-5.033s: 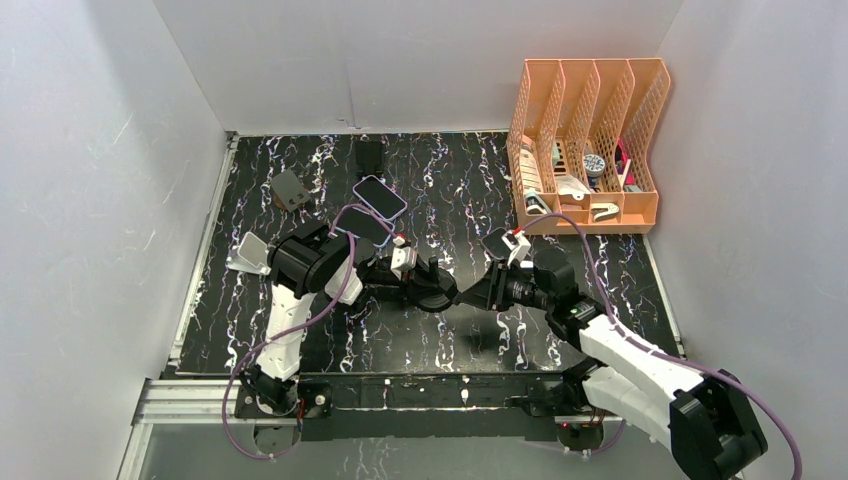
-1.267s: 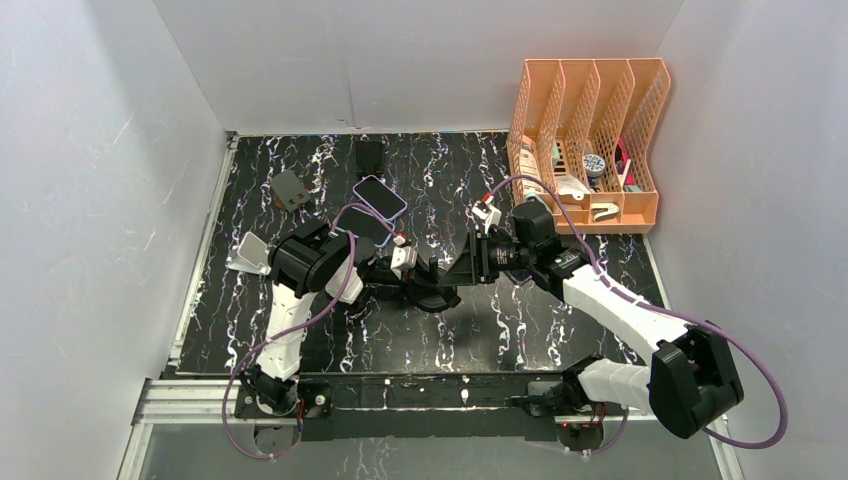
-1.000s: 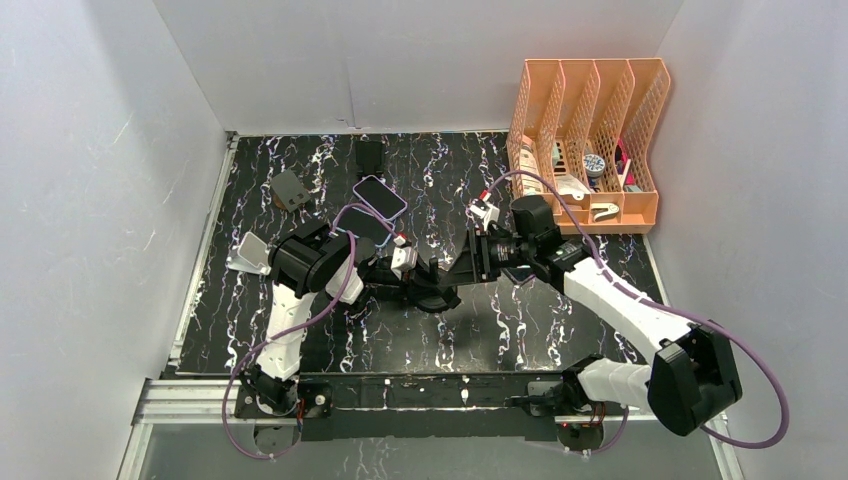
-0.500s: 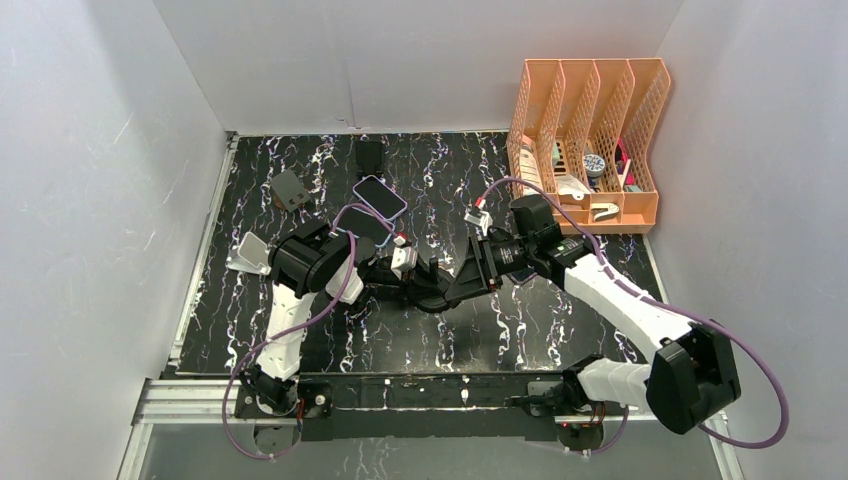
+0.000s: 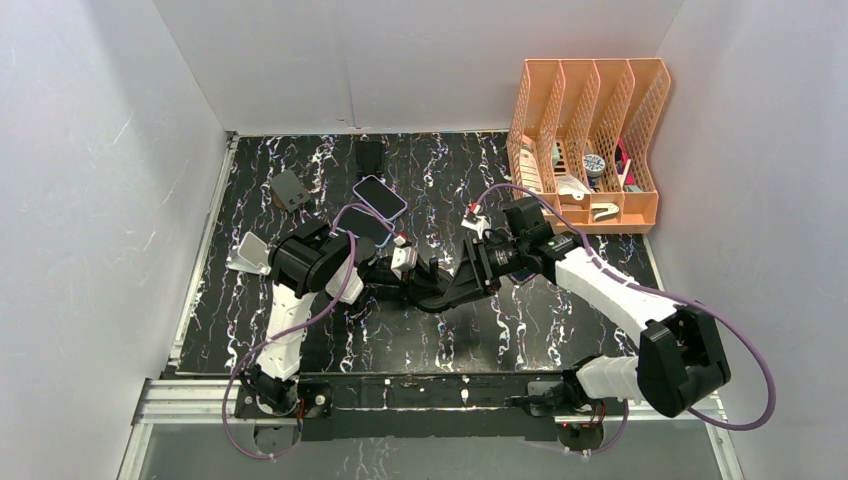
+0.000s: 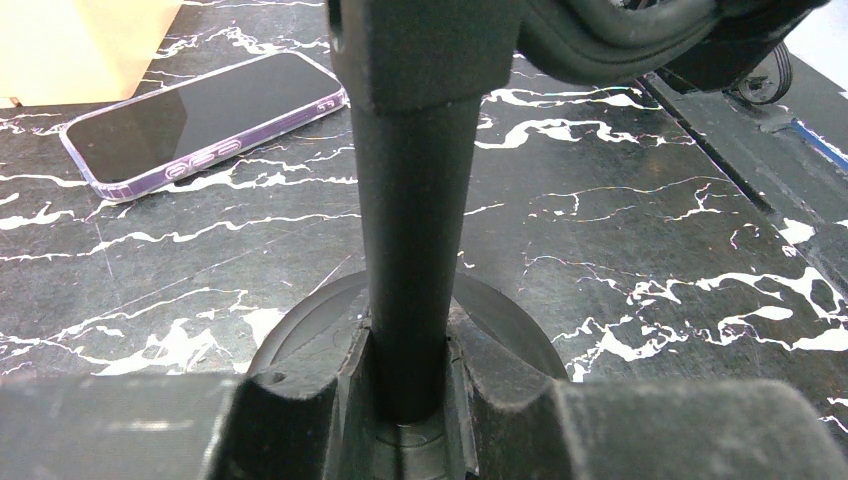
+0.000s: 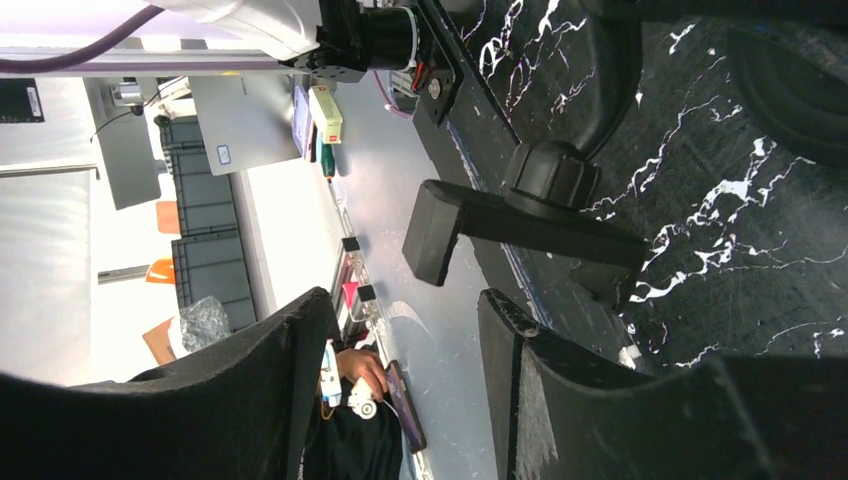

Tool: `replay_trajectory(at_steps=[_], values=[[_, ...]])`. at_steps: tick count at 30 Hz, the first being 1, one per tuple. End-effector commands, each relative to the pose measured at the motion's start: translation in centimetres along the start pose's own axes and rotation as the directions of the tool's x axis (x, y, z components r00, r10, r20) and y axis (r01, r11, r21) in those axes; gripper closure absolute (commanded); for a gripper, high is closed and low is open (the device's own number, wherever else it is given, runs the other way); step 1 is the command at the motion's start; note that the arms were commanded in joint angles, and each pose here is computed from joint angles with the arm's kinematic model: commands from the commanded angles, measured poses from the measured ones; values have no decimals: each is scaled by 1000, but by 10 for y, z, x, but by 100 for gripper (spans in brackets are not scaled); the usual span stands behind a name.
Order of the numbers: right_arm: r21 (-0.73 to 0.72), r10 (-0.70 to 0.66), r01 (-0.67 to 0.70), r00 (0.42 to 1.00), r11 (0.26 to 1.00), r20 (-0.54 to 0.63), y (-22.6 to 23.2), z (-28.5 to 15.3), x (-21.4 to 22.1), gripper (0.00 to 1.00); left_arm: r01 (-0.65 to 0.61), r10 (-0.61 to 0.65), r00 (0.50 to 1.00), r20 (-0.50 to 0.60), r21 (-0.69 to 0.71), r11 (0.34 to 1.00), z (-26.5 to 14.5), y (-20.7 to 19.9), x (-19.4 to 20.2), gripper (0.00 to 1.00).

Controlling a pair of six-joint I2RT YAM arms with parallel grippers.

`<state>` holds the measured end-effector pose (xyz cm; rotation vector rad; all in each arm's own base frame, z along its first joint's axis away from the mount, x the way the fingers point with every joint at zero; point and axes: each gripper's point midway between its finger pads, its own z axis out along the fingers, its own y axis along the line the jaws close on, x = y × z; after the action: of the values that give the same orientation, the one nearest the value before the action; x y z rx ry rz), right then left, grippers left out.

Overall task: Place the phone on the phone stand
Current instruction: Adjust the phone stand at the center of the board.

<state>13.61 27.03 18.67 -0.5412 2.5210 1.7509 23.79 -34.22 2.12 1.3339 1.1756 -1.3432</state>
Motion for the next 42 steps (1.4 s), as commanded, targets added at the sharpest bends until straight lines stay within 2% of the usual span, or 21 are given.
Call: replay_trajectory(at_steps=[1, 13, 25, 33, 38, 42], values=[[-15, -61, 61, 998, 998, 33, 9, 1, -20, 38, 174, -166, 983, -81, 112, 978, -6, -72, 71, 100], [-29, -74, 76, 995, 997, 65, 10, 6, -38, 42, 178, -170, 982, -82, 110, 978, -6, -72, 72, 100], [-47, -47, 49, 998, 998, 42, 5, 14, -46, 48, 182, -174, 981, -84, 107, 977, -6, -72, 74, 100], [-37, -31, 32, 999, 999, 37, 8, 12, -45, 57, 191, -182, 979, -87, 107, 976, -6, -72, 75, 100], [-25, -17, 18, 999, 1000, 39, 13, 10, -48, 66, 190, -181, 980, -86, 106, 976, -6, -71, 75, 100], [4, 19, -19, 999, 1000, 28, 11, 9, -49, 69, 190, -181, 980, -86, 106, 976, -6, -71, 75, 100]])
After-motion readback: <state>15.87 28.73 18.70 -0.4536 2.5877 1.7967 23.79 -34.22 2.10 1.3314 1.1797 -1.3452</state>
